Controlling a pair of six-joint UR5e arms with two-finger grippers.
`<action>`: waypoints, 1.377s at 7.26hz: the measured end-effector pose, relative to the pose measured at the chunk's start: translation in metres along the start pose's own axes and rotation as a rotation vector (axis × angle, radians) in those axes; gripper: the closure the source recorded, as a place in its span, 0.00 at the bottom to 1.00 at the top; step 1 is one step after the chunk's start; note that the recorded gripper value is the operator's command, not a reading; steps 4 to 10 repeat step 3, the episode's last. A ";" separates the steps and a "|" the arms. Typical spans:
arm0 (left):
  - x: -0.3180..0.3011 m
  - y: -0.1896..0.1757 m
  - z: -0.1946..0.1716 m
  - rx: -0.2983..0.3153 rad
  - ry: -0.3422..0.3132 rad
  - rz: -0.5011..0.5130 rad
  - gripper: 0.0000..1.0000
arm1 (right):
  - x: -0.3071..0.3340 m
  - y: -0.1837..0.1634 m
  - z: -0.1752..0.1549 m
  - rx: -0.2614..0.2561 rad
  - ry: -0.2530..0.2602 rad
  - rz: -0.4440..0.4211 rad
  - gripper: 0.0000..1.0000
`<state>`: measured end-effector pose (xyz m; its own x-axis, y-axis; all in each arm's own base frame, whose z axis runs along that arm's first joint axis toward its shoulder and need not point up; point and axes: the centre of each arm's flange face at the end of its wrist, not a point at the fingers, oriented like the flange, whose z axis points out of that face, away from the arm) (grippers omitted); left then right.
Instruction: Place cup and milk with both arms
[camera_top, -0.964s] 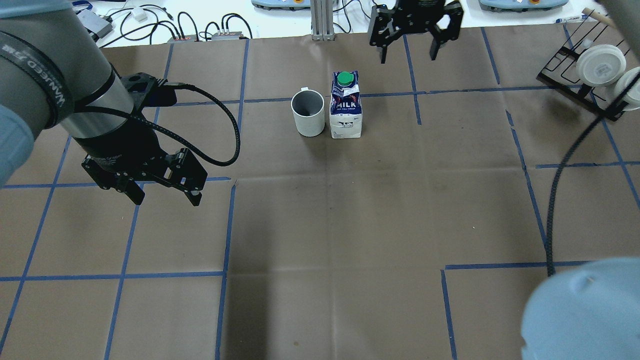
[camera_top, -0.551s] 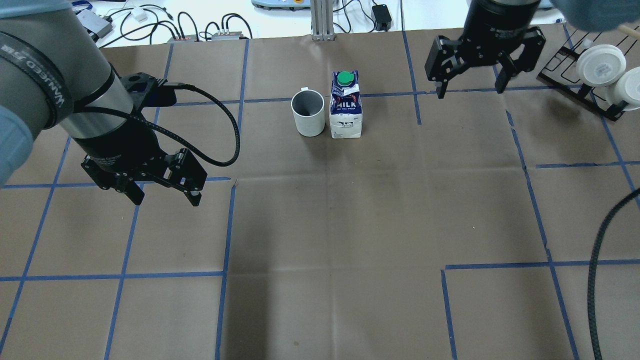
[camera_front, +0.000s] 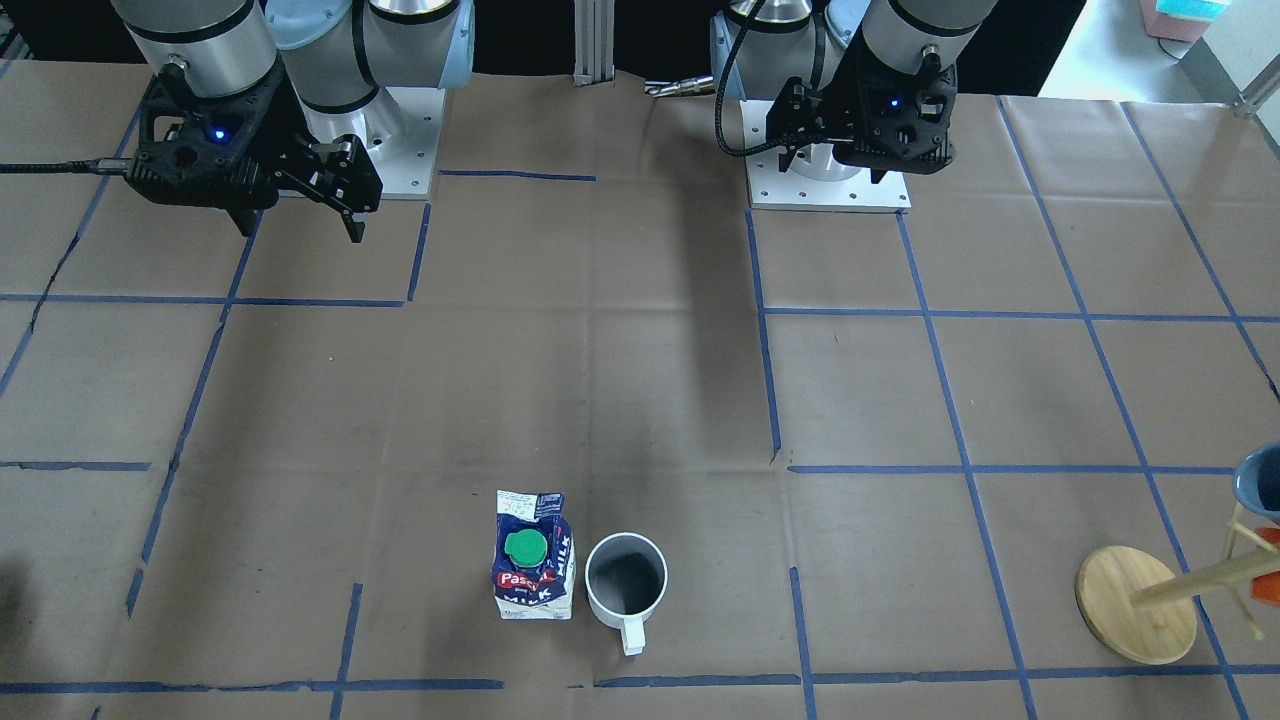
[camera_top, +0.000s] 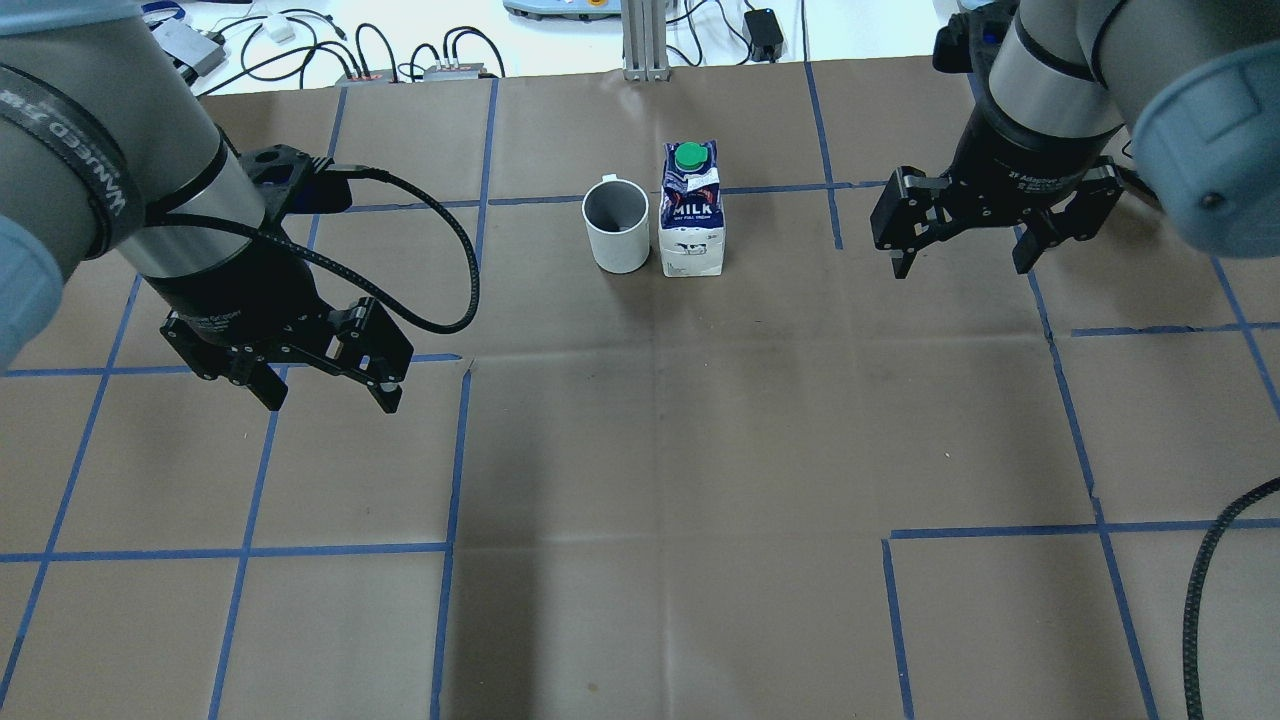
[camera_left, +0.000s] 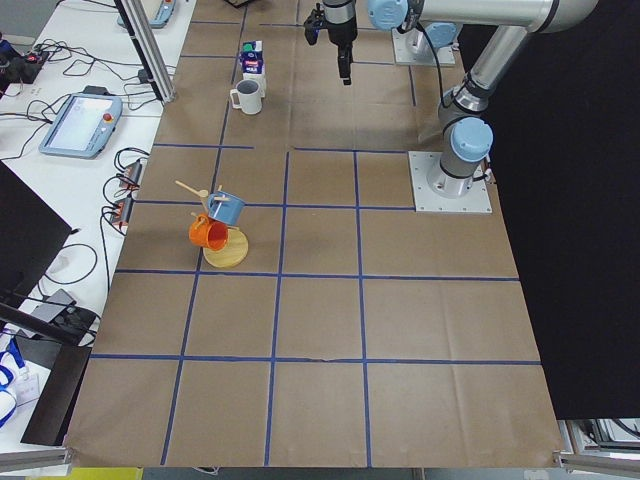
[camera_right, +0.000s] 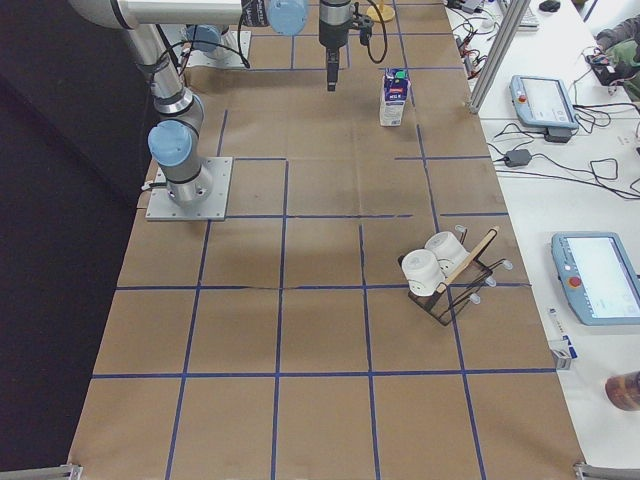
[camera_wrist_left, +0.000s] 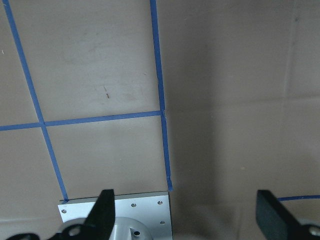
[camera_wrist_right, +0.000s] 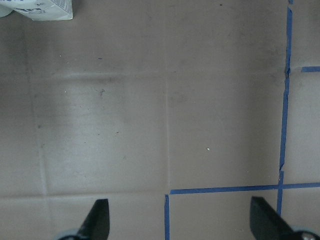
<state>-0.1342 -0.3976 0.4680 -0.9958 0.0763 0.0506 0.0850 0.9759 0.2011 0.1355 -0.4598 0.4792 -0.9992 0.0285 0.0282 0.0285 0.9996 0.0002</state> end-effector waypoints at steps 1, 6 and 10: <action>0.000 0.006 0.006 -0.006 0.002 -0.002 0.00 | 0.000 0.001 0.000 0.002 -0.003 0.001 0.00; -0.001 0.020 0.011 0.000 0.002 -0.006 0.00 | 0.000 0.001 0.000 0.001 -0.004 0.001 0.00; -0.001 0.020 0.011 0.000 0.002 -0.006 0.00 | 0.000 0.001 0.000 0.001 -0.004 0.001 0.00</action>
